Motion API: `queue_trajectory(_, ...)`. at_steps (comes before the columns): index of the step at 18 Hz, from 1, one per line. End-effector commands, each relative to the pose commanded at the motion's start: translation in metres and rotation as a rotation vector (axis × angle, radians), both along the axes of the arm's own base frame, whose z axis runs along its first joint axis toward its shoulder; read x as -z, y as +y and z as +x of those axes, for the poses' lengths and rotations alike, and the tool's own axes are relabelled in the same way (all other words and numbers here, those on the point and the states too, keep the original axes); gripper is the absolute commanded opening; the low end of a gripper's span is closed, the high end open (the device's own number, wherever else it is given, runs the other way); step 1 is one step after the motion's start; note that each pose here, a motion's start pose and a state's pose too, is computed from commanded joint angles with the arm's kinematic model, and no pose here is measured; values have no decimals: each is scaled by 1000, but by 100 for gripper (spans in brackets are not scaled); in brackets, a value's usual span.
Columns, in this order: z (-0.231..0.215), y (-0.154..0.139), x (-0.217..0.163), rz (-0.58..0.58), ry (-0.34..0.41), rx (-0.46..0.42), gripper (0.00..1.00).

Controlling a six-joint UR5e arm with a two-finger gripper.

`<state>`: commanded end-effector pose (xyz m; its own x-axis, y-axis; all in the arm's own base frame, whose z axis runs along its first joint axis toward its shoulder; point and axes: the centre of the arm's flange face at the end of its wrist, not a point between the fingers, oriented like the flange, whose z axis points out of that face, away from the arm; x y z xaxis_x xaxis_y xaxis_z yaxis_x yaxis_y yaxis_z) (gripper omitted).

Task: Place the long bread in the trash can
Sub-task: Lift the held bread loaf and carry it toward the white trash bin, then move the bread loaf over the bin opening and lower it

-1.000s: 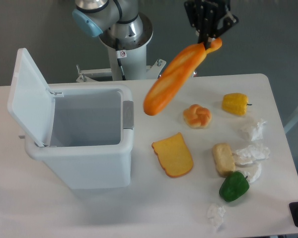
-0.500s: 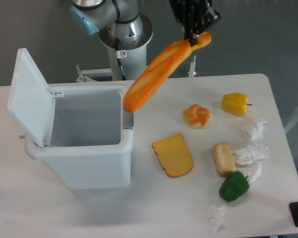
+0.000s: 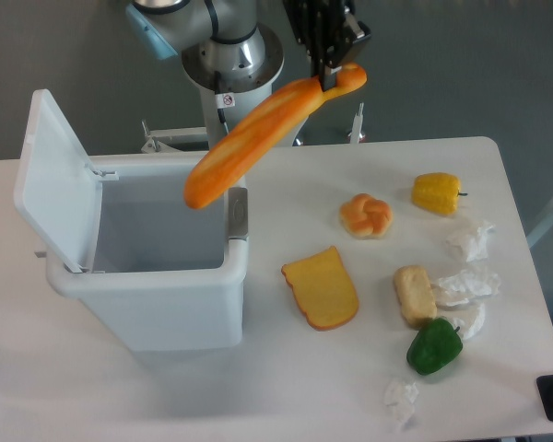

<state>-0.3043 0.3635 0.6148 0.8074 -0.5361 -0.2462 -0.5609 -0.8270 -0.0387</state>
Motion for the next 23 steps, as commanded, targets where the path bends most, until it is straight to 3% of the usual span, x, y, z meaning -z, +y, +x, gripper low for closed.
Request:
queue_trajectory(4, 11, 8, -4, -42, 73, 22, 11)
queue_trajectory(11, 24, 15, -3, -112, 124, 35, 11)
queue_trajectory(23, 43, 54, 24, -120, 102, 94, 11)
